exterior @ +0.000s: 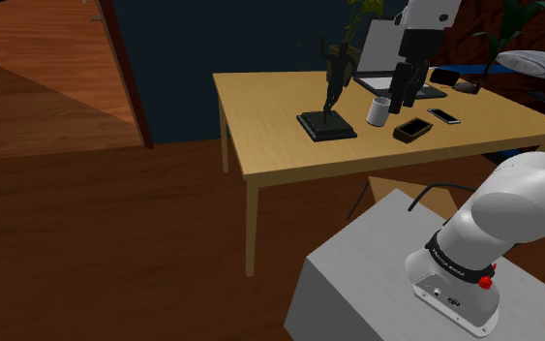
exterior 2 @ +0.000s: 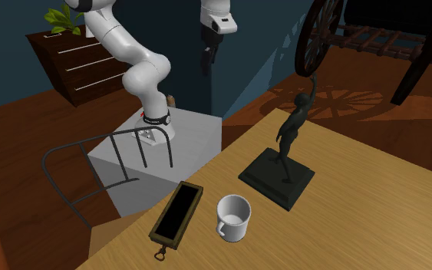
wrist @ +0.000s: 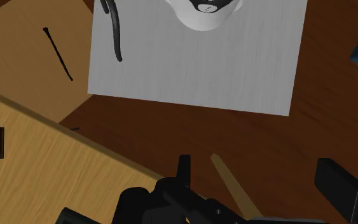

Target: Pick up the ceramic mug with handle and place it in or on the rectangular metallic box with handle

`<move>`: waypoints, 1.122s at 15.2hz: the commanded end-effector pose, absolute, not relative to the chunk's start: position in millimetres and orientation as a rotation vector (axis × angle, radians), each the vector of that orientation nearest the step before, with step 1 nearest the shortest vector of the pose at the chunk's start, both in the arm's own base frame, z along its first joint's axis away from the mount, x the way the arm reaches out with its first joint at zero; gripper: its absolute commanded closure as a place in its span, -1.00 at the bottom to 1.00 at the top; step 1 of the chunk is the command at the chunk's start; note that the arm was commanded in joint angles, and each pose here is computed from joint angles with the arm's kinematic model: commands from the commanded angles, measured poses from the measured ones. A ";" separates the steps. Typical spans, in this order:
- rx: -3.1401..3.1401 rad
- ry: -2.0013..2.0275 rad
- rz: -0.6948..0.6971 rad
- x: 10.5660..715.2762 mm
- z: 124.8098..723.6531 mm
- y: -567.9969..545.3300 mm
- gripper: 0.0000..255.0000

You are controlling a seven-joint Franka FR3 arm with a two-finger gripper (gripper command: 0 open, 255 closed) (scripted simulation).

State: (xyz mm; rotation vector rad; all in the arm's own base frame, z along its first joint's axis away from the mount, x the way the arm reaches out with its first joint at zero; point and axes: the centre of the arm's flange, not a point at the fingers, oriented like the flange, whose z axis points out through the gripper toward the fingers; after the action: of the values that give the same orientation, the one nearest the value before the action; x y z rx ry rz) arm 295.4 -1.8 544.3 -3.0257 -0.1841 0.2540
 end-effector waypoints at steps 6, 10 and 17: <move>-3.053 -0.175 0.229 324.5 518.3 -49.5 -1.00; -3.074 -0.168 0.208 347.9 498.8 -88.2 -1.00; -3.111 -0.156 0.172 389.2 467.2 -156.9 -1.00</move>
State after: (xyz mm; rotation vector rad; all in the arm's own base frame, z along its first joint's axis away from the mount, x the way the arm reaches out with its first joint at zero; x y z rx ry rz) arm 383.1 -147.9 472.8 -3.1046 -0.1562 0.1783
